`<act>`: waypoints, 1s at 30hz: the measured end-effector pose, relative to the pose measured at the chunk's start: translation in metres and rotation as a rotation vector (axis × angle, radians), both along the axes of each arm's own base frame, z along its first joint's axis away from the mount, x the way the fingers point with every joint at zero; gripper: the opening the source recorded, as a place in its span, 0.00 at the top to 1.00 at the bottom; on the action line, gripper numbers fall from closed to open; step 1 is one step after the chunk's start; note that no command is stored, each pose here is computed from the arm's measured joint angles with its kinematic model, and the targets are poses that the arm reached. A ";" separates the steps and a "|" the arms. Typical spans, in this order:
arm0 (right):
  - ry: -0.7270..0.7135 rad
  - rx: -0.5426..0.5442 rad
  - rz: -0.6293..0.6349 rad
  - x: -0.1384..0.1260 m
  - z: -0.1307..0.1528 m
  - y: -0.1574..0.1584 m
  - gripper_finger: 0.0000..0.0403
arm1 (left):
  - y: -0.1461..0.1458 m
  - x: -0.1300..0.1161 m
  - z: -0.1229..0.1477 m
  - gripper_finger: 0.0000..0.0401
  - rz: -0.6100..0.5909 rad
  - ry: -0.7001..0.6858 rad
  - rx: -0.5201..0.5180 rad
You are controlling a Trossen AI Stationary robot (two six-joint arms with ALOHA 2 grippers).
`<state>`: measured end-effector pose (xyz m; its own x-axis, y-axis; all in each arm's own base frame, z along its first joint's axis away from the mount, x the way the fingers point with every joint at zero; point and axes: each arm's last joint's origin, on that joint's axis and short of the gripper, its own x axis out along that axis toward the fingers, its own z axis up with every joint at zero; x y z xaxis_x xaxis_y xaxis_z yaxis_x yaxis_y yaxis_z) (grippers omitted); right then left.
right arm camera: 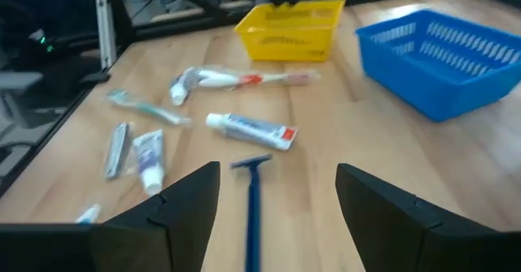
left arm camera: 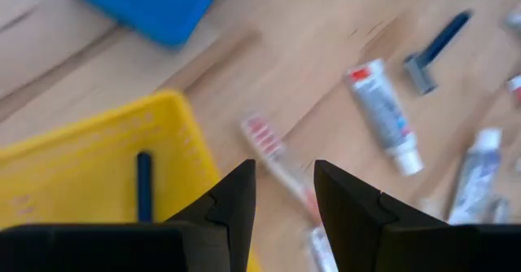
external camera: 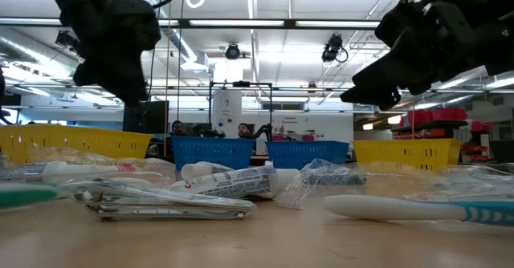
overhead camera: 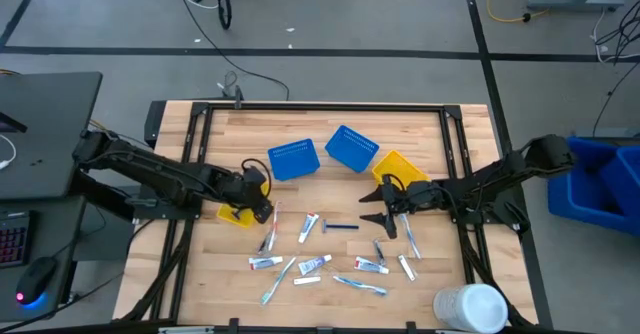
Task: Pick & Place Travel size toiletries
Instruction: Put the white toothpaste into the left blue bin
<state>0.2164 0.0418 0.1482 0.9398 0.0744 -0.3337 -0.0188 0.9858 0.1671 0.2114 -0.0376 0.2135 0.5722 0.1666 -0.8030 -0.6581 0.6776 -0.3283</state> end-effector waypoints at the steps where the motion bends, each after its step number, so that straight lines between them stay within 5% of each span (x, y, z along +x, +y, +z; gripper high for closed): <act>1: 0.000 0.000 0.009 0.000 -0.001 0.002 0.37 | -0.001 0.002 0.001 0.67 -0.001 -0.024 -0.001; 6: -0.016 0.004 0.039 0.003 -0.006 0.010 0.40 | -0.009 0.009 0.008 0.67 -0.121 -0.123 0.046; 14: 0.000 0.031 -0.015 0.005 -0.011 0.010 0.42 | -0.045 0.017 0.027 0.70 -0.358 -0.367 -0.033; 18: 0.001 0.035 -0.015 0.005 -0.011 0.010 0.41 | -0.063 0.015 0.035 0.69 -0.413 -0.469 0.040; 24: 0.001 0.035 -0.015 0.005 -0.011 0.010 0.39 | -0.082 0.019 0.019 0.61 -0.403 -0.421 0.068; 30: -0.018 0.040 -0.015 0.006 -0.009 0.010 0.37 | -0.104 0.045 -0.001 0.52 -0.537 -0.315 0.048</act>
<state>0.2220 0.0517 0.1391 0.9467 0.0733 -0.3137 -0.0076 0.9786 0.2058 0.2559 -0.1418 0.2122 0.7944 -0.1778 -0.5808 -0.0983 0.9060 -0.4118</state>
